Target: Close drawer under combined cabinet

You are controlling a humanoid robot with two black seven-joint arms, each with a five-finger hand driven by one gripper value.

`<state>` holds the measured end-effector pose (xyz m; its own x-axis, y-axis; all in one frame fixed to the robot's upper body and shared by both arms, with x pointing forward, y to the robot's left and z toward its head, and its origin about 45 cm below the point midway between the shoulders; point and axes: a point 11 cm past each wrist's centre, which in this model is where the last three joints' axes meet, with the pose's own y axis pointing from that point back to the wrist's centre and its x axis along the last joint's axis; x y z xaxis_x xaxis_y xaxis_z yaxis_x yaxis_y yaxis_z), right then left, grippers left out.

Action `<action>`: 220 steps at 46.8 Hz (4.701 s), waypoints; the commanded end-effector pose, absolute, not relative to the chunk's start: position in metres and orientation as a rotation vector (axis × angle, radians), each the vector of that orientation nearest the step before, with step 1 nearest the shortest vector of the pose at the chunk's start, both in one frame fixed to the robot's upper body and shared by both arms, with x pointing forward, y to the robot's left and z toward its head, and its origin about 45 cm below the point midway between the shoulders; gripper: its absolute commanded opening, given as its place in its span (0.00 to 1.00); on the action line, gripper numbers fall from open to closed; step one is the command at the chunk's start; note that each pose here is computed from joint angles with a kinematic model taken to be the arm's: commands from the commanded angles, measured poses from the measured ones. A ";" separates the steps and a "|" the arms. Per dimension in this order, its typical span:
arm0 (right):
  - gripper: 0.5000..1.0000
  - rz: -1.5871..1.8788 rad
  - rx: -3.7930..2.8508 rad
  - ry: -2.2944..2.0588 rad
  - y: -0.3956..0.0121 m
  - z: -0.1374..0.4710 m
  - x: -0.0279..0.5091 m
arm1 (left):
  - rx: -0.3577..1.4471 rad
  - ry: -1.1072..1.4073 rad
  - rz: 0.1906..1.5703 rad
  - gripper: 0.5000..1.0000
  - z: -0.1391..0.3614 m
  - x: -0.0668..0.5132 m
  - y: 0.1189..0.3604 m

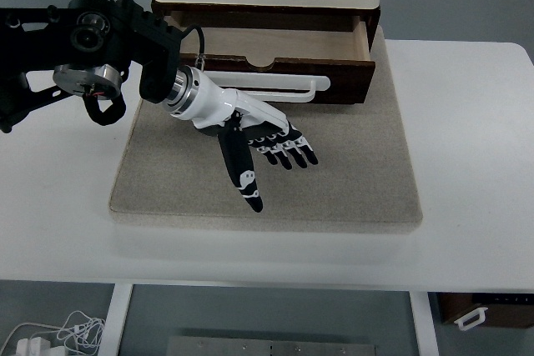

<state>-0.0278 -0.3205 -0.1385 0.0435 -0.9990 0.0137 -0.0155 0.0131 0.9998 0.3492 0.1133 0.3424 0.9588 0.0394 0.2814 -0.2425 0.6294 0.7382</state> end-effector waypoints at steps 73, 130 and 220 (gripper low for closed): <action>0.90 -1.161 1.231 -1.195 -0.320 -0.138 -0.028 | 1.068 -0.309 0.340 1.00 0.330 0.420 0.116; 0.90 -1.159 1.232 -1.193 -0.320 -0.139 -0.028 | 1.059 -0.281 0.535 0.99 0.343 0.461 0.157; 0.90 -1.159 1.232 -1.193 -0.320 -0.138 -0.028 | -0.238 -0.288 0.660 1.00 0.617 0.456 0.188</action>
